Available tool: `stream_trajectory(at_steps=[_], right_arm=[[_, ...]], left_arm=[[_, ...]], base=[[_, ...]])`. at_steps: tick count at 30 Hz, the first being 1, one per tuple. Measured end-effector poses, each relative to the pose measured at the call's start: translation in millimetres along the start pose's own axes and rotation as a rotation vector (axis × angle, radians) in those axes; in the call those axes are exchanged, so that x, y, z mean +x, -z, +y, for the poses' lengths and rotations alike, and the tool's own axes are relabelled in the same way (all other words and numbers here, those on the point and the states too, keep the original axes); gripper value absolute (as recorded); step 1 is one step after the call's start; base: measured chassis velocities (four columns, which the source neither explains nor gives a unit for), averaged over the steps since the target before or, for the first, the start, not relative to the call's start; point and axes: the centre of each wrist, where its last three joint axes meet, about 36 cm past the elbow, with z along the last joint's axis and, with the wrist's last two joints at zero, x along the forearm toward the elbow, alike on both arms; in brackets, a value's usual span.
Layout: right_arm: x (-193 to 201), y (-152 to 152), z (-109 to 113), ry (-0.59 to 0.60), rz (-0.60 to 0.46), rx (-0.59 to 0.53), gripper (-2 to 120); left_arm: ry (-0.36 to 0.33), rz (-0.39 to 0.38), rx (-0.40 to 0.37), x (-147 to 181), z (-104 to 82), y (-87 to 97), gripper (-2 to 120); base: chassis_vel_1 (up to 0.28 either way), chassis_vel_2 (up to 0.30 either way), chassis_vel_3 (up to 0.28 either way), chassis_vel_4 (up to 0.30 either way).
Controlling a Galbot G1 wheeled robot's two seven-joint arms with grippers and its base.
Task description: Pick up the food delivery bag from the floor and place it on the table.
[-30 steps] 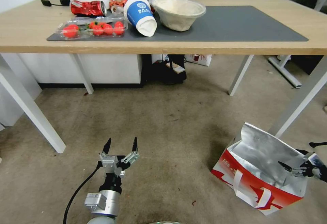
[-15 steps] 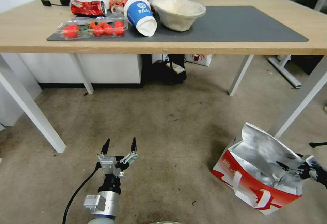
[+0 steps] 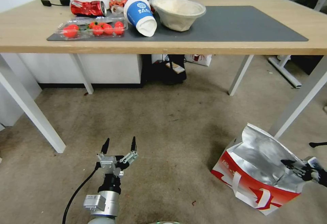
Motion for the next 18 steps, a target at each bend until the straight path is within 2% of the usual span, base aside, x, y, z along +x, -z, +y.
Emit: stream_trajectory(at_steps=[2, 5, 11, 18], right_arm=[[0.0, 1.1, -0.4, 0.003, -0.002, 0.0, 7], [-0.1, 3.3, -0.6, 0.004, -0.009, -0.004, 1], [3.3, 10.4, -1.7, 0.043, -0.032, -0.035, 0], [7.4, 38.1, 14.0, 0.11, -0.11, -0.132, 0]], left_arm=[[0.002, 0.0, 0.0, 0.0, 0.1, 0.0, 100], [0.003, 0.0, -0.001, 0.0, 0.3, 0.0, 100], [0.005, -0.001, -0.002, -0.2, 0.6, 0.2, 100], [0.006, -0.008, -0.011, 0.5, 2.4, 3.1, 100]], base=[[0.0, 0.0, 0.0, 0.0], [0.0, 0.0, 0.0, 0.0], [0.0, 0.0, 0.0, 0.0], [0.0, 0.0, 0.0, 0.0]])
